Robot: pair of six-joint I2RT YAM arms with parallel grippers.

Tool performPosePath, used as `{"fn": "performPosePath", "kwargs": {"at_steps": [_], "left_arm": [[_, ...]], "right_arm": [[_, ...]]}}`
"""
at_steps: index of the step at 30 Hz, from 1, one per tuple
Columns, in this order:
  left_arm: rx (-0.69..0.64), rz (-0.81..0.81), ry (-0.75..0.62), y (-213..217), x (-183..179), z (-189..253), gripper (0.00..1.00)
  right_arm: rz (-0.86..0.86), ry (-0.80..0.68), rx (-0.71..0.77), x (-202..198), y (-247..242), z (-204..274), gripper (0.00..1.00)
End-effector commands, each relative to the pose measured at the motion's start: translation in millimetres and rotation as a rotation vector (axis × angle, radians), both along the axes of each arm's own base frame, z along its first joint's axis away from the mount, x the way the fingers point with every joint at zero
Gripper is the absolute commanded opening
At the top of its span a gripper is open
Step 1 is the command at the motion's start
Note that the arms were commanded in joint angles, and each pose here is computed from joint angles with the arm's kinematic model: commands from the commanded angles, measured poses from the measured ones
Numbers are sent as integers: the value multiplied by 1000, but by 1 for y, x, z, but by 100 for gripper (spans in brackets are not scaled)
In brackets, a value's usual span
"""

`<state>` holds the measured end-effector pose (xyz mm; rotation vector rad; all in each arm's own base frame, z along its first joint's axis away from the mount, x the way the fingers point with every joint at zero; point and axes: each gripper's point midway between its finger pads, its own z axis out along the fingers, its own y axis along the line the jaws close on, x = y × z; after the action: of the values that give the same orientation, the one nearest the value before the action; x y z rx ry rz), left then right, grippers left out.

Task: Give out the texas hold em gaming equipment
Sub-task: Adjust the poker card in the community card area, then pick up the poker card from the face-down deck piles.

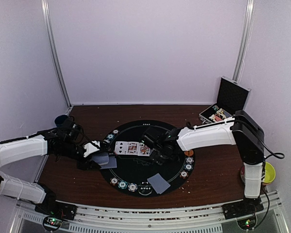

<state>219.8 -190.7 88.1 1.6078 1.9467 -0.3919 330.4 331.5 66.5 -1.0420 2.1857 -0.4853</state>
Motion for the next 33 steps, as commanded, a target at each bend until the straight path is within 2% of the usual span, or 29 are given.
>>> {"fn": "performPosePath", "kwargs": {"at_steps": [1, 5, 8, 11, 17, 26, 33], "left_arm": [[-29, -5, -30, -4, 2, 7, 54], [-35, -2, -37, -5, 2, 10, 54], [-41, -2, -41, -5, 3, 13, 54], [-42, -4, -37, -5, 2, 13, 54], [-49, -5, -45, -5, 1, 16, 54], [-55, -11, -46, -6, -1, 18, 54], [-53, -11, -45, -5, -1, 17, 54]], "right_arm": [[-13, -34, 323, -3, 29, 74, 100], [30, 30, 717, -17, 68, 129, 100], [102, 162, 1020, -41, 102, 158, 96], [140, 301, 1228, -61, 128, 170, 92], [128, 457, 1322, -83, 170, 147, 90], [115, 613, 1403, -95, 204, 111, 85], [117, 639, 1426, -96, 219, 104, 84]]}}
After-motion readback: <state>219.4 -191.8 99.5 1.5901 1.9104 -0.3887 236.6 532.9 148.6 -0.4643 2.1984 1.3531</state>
